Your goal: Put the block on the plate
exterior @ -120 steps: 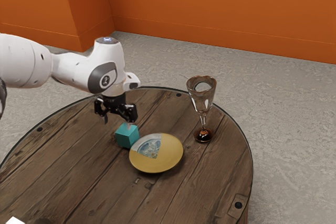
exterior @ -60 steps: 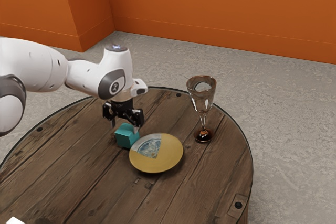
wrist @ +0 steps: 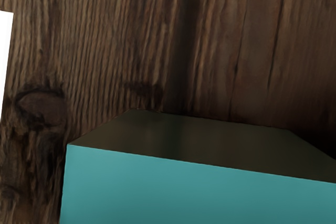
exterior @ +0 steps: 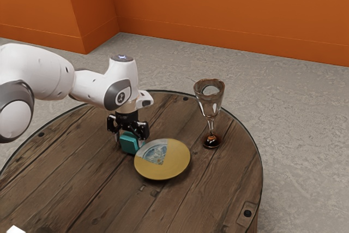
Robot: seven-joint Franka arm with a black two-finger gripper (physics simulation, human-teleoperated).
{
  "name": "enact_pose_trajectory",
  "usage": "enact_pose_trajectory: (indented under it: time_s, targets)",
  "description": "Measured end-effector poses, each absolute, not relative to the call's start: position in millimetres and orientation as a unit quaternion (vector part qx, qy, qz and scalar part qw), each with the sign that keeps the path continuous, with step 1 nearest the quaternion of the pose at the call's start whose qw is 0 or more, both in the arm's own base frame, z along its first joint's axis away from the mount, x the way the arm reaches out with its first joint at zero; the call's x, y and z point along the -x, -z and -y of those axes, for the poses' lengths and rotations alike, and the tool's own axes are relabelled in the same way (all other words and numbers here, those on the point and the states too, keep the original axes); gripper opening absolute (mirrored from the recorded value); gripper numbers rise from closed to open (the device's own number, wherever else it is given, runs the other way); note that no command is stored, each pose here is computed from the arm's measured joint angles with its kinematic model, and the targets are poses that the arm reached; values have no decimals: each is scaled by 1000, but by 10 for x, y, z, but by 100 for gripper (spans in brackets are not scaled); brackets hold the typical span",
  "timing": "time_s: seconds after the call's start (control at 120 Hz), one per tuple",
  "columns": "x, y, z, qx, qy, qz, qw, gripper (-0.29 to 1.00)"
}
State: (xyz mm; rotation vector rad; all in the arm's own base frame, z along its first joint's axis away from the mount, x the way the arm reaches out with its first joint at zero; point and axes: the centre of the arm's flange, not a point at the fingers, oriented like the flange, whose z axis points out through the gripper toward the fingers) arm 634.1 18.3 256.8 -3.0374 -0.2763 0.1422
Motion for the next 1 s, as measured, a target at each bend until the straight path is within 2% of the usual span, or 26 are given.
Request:
enact_pose_trajectory:
  time_s: [0.167, 0.408, 0.567, 0.75, 1.0]
  targets:
    - [-6343, -2581, -186, 994, -45, 85, 47, 50]
    - [-6354, -2698, -193, 995, -37, 83, 47, 41]
    - [-6374, -3166, -170, 996, -2, 81, 44, 40]
    - [-6192, -3667, 268, 997, 26, 61, 28, 42]
    - [-5982, -3407, 843, 998, -3, 64, 7, 43]
